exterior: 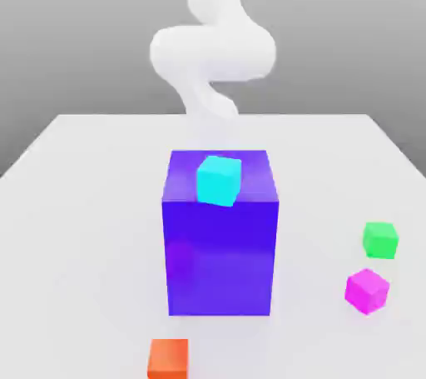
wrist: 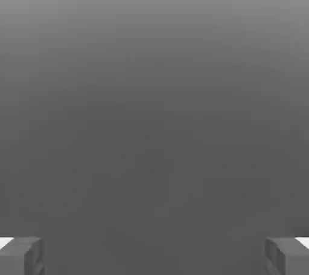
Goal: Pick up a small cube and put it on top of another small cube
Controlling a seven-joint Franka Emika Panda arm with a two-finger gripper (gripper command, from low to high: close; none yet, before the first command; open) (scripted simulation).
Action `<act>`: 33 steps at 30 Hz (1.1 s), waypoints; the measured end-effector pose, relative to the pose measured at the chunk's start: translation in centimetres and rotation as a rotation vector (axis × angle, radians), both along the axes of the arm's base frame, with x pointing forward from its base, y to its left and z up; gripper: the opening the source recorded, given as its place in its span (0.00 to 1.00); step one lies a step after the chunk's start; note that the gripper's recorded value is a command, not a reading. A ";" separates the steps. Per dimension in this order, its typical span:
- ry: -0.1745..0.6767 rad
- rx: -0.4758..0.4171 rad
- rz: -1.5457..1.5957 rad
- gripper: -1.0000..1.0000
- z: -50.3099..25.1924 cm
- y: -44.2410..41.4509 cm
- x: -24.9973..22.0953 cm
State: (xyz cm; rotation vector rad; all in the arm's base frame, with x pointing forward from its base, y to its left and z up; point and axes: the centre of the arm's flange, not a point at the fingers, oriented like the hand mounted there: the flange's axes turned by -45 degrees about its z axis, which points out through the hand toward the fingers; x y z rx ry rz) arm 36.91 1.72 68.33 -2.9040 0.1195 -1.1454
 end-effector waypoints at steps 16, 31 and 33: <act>0.283 0.188 -0.348 0.50 -20.5 10.6 8.2; 0.530 0.312 -0.672 0.50 -39.8 19.8 4.4; 0.565 0.325 -0.716 0.50 -42.0 20.9 3.1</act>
